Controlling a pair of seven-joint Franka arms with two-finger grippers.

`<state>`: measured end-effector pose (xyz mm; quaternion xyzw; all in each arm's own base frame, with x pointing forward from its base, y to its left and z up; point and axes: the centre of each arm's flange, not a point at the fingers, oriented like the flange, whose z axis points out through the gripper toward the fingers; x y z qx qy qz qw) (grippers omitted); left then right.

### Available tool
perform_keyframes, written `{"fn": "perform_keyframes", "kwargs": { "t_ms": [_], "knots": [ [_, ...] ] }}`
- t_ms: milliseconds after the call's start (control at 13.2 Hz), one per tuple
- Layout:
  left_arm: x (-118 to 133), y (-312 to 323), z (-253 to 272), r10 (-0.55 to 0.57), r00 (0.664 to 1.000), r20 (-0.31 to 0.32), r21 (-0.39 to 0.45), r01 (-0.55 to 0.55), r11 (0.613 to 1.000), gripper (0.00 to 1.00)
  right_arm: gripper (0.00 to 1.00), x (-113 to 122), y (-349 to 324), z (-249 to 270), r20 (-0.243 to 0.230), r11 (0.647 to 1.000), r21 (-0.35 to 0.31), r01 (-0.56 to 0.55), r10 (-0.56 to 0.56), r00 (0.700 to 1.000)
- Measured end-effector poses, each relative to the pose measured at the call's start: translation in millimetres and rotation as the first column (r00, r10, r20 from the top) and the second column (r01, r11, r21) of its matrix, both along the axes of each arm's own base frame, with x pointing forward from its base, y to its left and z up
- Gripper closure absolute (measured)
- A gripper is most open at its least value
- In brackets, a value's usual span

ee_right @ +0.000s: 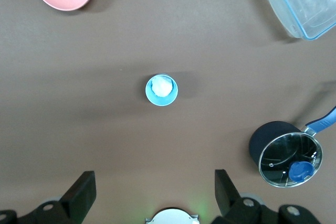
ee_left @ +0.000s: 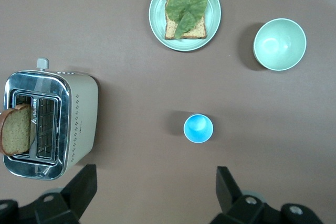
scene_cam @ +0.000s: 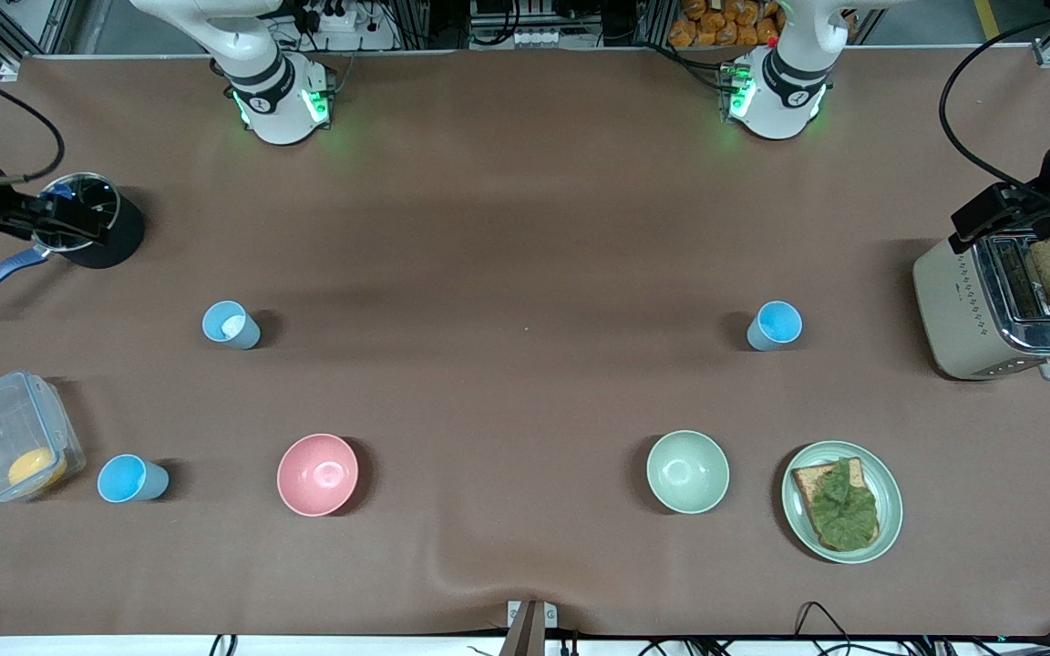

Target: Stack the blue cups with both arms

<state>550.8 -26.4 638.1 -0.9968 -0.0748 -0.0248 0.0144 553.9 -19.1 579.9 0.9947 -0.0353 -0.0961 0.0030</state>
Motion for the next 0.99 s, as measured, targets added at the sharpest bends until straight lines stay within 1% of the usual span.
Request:
{"fn": "perform_keyframes", "kwargs": {
  "t_ms": [227,303,379,455,606,834,986],
  "knots": [
    [0.0,0.0,-0.3,0.0,1.0,-0.001,0.0,0.0,1.0,0.0,0.0,20.2,0.1,-53.0,-0.088,0.998,0.012,-0.06,0.061,0.994],
    [0.0,0.0,-0.4,0.0,1.0,-0.001,0.0,0.0,1.0,0.0,0.0,29.3,-1.4,-74.6,-0.107,0.998,0.015,-0.067,0.068,0.992],
    [0.0,0.1,-0.3,0.0,1.0,-0.001,0.0,0.0,1.0,0.0,0.0,38.1,-3.5,-97.1,-0.116,0.997,0.016,-0.07,0.071,0.991],
    [0.0,0.1,-0.4,0.0,1.0,-0.001,0.0,0.0,1.0,0.0,0.0,44.9,-6.5,-122.2,-0.116,0.997,0.017,-0.071,0.073,0.991],
    [0.0,0.1,-0.4,0.0,1.0,-0.001,0.0,0.0,1.0,0.0,0.0,45.2,-13.2,-168.1,-0.111,0.998,0.018,-0.068,0.069,0.991],
    [0.0,0.1,-0.5,0.0,1.0,-0.001,0.0,0.0,1.0,0.0,0.0,30.0,-16.5,-214.6,-0.091,0.996,0.023,-0.087,0.089,0.992],
    [0.0,0.0,-0.5,0.0,1.0,-0.001,0.0,0.0,1.0,0.0,0.0,12.6,-30.0,-246.7,-0.054,0.991,0.036,-0.13,0.132,0.99]
  ]
}}
